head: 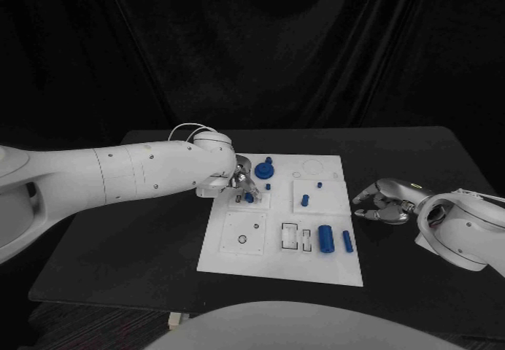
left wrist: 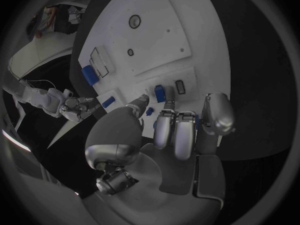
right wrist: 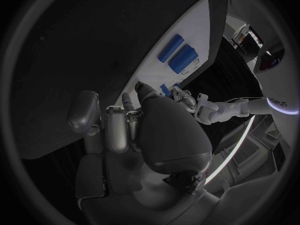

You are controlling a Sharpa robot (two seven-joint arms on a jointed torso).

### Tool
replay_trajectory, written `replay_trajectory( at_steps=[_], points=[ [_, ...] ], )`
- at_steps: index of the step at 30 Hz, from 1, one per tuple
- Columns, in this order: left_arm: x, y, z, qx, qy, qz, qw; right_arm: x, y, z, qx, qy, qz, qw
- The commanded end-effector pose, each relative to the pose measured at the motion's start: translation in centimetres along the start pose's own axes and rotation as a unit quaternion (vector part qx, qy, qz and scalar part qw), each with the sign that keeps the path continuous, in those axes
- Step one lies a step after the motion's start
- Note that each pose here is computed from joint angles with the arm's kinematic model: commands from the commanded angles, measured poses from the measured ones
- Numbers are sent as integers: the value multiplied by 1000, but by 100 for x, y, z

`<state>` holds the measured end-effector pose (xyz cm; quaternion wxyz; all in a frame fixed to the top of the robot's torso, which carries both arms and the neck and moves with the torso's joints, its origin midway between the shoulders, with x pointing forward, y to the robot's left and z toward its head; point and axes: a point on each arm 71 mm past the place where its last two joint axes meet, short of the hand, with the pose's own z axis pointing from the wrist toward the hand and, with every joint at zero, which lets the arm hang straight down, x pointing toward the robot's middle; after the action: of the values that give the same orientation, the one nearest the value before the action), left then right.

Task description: Assemble the parts on the task board

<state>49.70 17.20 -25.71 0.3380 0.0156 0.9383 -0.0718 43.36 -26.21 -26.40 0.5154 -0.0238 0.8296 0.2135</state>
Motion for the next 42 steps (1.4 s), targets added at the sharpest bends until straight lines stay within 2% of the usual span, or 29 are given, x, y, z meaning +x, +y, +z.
replay_trajectory(
  at_steps=[1,27,35,38,42],
  points=[
    [18,-20,4,6,7,2,1000,12,-4,-1,3,1,0,1000],
    [15,-19,5,7,4,0,1000,18,-9,-2,3,1,0,1000],
    [3,72,-42,5,-13,-15,1000,12,-28,-22,5,-1,1,1000],
    [-47,106,-93,8,-28,-22,999,9,-37,-29,6,-2,1,1000],
    [-203,147,-203,18,-56,-30,998,6,-45,-40,8,-2,1,1000]
  ],
)
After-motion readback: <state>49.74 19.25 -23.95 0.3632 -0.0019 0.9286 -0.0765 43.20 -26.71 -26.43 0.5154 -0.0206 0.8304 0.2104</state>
